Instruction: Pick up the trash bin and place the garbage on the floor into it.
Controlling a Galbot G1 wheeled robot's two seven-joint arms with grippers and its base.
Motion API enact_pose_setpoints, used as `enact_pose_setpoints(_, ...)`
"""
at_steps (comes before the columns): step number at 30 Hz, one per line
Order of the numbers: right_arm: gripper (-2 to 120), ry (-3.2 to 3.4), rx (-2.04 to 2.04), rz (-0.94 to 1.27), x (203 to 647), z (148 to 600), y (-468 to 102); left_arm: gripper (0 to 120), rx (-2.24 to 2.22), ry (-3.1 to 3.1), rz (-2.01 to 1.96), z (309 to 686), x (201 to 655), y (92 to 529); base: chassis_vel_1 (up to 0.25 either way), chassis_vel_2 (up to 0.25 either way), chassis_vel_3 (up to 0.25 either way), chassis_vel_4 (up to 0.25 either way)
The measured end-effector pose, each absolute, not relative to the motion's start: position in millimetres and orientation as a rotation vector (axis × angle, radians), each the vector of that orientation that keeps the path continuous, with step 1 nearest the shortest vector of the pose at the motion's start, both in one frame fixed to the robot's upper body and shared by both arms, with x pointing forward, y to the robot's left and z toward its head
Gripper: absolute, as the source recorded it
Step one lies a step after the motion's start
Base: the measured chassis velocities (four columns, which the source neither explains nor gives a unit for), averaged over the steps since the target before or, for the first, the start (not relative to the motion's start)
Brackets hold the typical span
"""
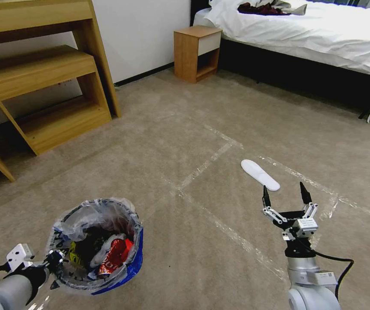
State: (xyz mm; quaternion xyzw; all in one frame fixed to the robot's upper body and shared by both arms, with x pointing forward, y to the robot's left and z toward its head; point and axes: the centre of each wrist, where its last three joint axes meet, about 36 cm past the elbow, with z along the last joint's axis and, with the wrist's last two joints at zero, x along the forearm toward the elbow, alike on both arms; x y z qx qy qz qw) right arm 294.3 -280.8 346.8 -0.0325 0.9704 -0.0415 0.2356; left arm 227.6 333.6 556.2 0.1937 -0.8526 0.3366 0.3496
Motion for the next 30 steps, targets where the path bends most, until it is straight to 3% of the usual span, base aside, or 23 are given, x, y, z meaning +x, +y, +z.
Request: enact_pose_setpoints(30, 100, 2.666, -0.122, -0.11, 307, 337, -277, 0, 0.489, -2.222, 0.879, 557, 230, 332, -0.11, 0.112, 0.114, -0.116)
